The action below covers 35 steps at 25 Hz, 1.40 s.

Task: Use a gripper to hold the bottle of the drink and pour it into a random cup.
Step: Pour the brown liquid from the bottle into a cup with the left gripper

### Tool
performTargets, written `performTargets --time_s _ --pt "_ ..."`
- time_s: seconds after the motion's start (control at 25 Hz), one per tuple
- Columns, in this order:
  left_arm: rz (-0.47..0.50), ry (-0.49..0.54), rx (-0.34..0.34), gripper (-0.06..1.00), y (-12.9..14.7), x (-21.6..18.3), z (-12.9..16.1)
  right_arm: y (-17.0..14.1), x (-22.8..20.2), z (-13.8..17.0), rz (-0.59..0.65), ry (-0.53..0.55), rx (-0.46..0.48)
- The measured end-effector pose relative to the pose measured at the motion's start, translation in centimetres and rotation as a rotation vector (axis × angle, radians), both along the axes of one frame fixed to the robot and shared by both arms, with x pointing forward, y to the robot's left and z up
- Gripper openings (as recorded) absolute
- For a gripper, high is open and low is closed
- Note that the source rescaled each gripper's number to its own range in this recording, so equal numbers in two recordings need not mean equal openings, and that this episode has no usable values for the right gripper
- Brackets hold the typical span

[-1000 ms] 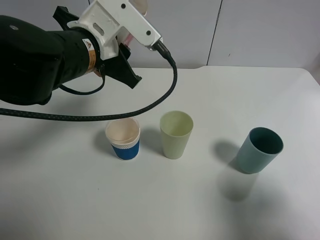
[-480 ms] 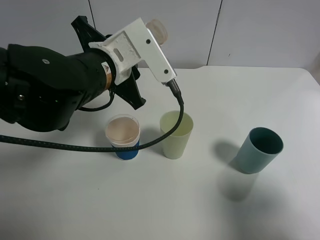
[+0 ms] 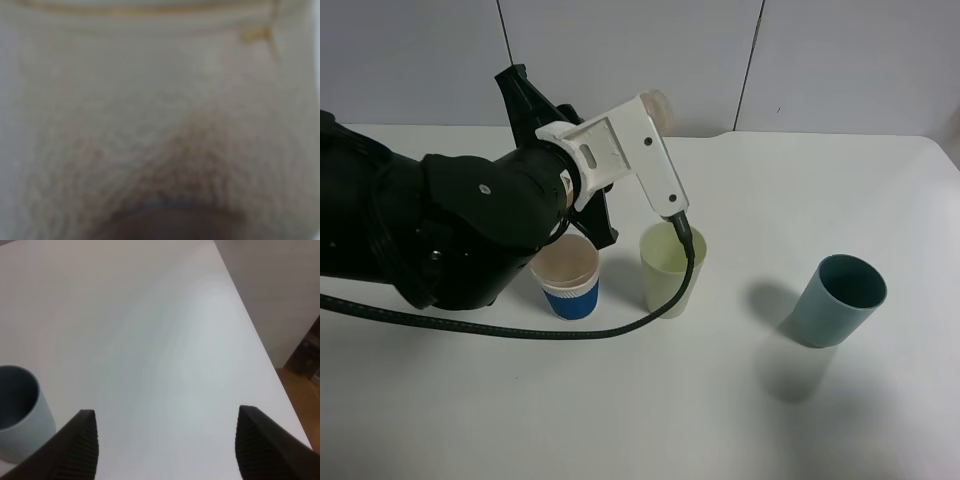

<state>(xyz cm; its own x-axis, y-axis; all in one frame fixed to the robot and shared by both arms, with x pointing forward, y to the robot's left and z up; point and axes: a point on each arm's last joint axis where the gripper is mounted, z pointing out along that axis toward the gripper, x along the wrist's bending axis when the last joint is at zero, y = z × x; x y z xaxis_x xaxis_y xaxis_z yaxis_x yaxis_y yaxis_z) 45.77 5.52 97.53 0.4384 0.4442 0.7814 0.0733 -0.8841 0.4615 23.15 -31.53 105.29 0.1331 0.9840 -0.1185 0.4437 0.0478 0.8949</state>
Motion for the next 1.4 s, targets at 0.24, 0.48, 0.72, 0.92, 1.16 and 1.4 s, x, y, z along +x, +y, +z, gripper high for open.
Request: performTargets --time_s 0.24,0.48,0.72,0.92,1.16,1.4 --pt "0.001 -0.002 0.066 0.0 -0.1 0.2 -1.0 0.0 0.0 0.0 0.0 0.0 0.0" --pt "-0.017 -0.011 0.116 0.0 -0.1 0.2 -1.1 0.0 0.0 0.0 0.0 0.0 0.0" --pt "-0.039 -0.018 0.165 0.0 0.0 0.2 -1.1 0.0 0.0 0.0 0.0 0.0 0.0" --pt "-0.075 -0.018 0.213 0.0 -0.2 0.1 -1.2 0.0 0.0 0.0 0.0 0.0 0.0" --pt "-0.112 -0.023 0.264 0.0 -0.4 -0.1 -1.3 0.0 0.0 0.0 0.0 0.0 0.0" --pt "-0.154 -0.018 0.296 0.0 -1.3 -0.9 -2.0 0.0 0.0 0.0 0.0 0.0 0.0"
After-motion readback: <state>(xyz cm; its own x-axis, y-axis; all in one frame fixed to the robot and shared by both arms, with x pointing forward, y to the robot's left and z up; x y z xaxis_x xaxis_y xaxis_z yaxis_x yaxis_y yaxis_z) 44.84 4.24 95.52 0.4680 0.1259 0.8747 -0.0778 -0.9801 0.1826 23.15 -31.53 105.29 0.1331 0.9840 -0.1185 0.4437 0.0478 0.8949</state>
